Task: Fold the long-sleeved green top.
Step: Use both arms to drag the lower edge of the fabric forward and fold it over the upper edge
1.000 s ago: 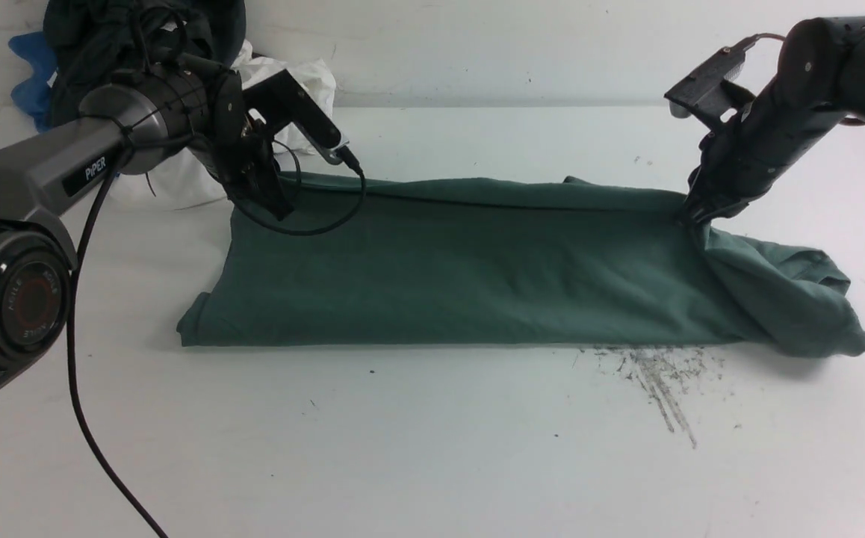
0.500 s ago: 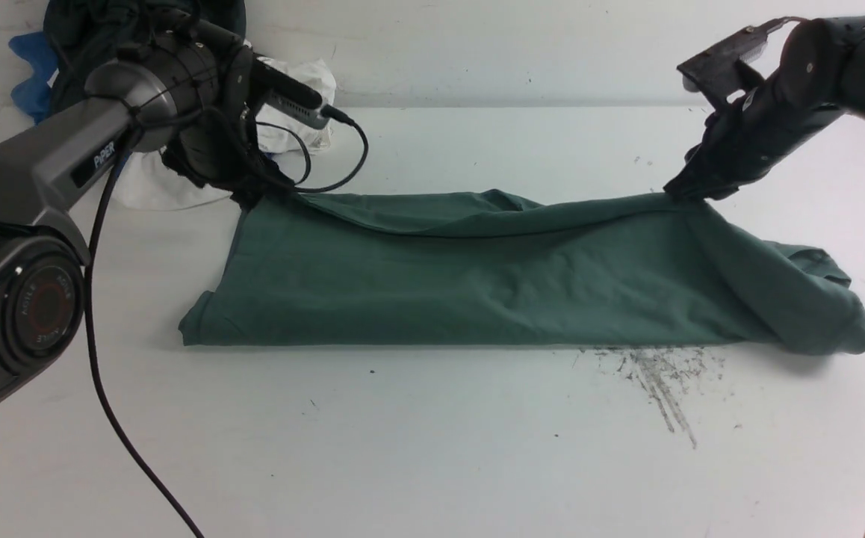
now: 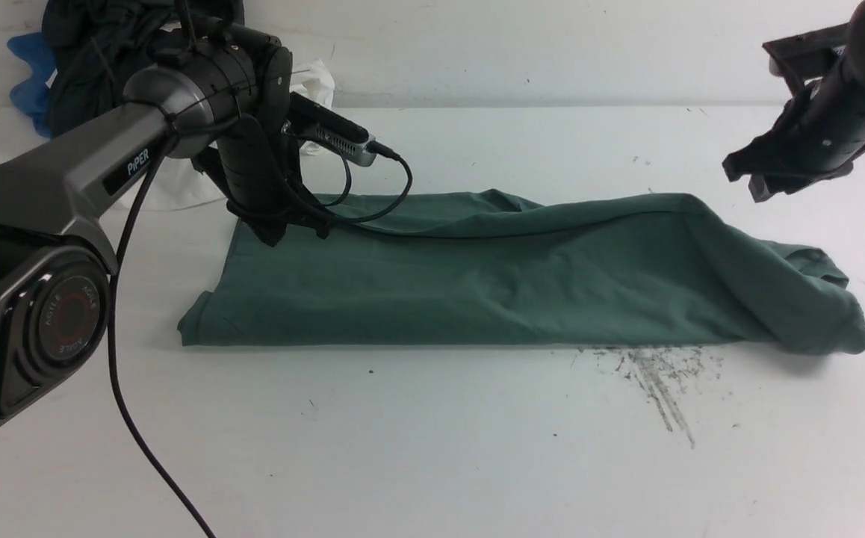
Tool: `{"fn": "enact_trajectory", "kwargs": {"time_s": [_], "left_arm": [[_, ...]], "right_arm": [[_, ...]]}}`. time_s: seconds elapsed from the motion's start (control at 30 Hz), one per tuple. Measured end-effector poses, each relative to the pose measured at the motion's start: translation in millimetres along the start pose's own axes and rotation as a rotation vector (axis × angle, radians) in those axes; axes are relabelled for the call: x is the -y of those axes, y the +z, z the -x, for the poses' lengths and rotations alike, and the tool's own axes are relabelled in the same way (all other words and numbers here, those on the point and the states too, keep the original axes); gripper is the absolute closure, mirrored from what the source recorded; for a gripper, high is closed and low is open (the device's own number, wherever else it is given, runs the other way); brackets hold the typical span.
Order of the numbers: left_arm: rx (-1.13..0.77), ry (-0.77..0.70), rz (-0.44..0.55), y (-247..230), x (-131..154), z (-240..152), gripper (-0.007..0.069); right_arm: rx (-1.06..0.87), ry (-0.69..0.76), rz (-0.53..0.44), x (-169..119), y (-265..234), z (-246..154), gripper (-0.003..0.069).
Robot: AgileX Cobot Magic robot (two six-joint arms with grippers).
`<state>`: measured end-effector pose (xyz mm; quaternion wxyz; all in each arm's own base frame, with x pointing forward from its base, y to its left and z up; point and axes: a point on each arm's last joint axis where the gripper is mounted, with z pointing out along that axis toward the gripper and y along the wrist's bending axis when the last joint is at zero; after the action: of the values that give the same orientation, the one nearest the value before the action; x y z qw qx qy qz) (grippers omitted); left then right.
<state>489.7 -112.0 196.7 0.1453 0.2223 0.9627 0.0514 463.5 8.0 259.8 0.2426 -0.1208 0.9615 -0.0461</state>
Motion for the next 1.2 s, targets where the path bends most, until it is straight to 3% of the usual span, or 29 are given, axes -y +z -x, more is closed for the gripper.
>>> {"fn": "enact_trajectory", "kwargs": {"time_s": [0.2, 0.37, 0.47, 0.67, 1.0, 1.2], "left_arm": [[-0.052, 0.016, -0.035, 1.4, 3.4, -5.3, 0.0633], [-0.060, 0.020, -0.054, 1.3, 5.1, -6.0, 0.0633], [-0.064, 0.023, -0.064, 3.1, 4.4, -6.8, 0.0633], [-0.109, 0.026, -0.077, 24.1, -1.8, -12.5, 0.0633], [-0.134, -0.033, -0.121, 40.3, -15.4, -19.1, 0.0633], [-0.138, -0.037, -0.128, 41.5, -15.6, -19.6, 0.0633]], "right_arm": [[-0.009, -0.011, 0.203, -24.3, -50.6, -26.9, 0.0406], [-0.130, -0.031, 0.272, -47.5, -21.9, -68.6, 0.0406], [-0.197, 0.012, 0.229, -49.1, 4.5, -96.8, 0.0406], [-0.180, 0.108, 0.126, -26.2, 5.3, -102.4, 0.0393], [-0.128, 0.129, 0.006, -8.8, 15.9, -100.6, 0.0233], [-0.112, 0.105, -0.107, 1.6, 16.5, -99.8, 0.0194]]}}
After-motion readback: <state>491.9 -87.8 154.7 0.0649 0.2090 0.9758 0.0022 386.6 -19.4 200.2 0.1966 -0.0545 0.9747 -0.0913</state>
